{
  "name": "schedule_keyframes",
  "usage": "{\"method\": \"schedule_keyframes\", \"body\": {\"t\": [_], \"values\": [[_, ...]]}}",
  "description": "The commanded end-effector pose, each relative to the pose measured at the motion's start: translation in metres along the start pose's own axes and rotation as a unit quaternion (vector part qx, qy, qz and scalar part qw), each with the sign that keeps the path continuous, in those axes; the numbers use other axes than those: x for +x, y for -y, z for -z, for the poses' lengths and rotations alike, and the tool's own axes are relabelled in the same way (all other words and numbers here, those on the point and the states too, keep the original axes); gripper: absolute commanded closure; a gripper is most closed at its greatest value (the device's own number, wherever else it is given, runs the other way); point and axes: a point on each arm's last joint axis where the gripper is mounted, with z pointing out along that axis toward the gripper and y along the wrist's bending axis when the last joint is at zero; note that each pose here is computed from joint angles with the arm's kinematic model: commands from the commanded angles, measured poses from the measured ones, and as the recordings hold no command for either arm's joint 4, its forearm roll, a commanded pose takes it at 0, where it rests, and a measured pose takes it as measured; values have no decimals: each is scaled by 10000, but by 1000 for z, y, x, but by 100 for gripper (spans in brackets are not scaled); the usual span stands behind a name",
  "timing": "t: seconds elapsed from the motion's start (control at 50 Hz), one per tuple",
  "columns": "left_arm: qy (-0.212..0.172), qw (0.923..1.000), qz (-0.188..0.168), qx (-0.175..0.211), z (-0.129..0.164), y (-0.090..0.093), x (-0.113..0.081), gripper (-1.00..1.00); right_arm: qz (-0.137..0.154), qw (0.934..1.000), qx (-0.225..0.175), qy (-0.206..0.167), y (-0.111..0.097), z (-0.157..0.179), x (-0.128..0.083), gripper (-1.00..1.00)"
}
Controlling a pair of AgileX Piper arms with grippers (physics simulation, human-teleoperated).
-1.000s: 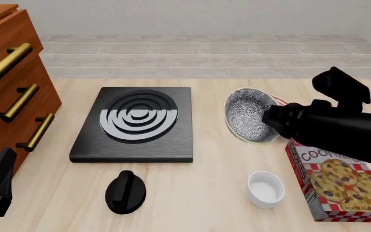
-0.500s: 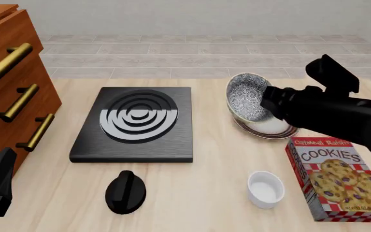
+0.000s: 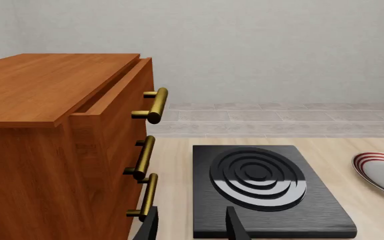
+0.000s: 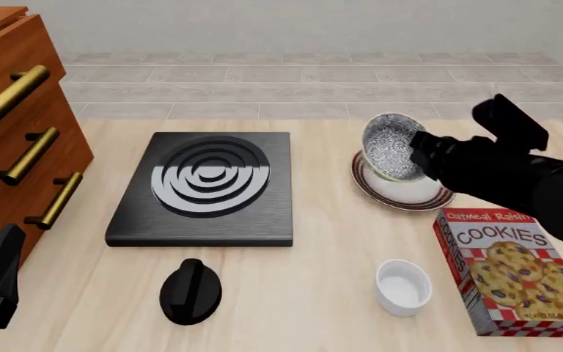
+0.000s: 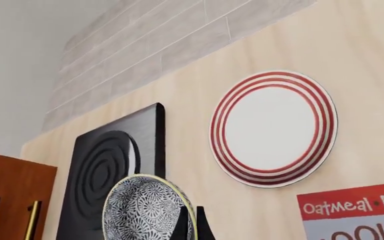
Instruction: Pick the akita bowl next to the ramekin and place it on the plate.
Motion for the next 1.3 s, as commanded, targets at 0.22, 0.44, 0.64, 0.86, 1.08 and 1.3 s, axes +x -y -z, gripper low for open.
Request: {"method": "schedule_keyframes", "body": {"t": [0.22,0.44,0.64,0.86,1.08,1.3], "values": [[0,10000,0,0,0,0,0,-100,-402,9985,250,286,23,-10,-6,100],[0,10000,0,0,0,0,0,-100,-526,9969,427,404,37,-15,-8,100],[0,10000,0,0,0,0,0,-100,-569,9957,580,447,48,-21,-10,100],[0,10000,0,0,0,0,0,-100,-725,9943,649,445,57,-32,-5,100],[0,10000,0,0,0,0,0,-100,-845,9929,723,430,65,-47,-2,100],[0,10000,0,0,0,0,0,-100,-919,9920,751,432,69,-59,-3,100]]}}
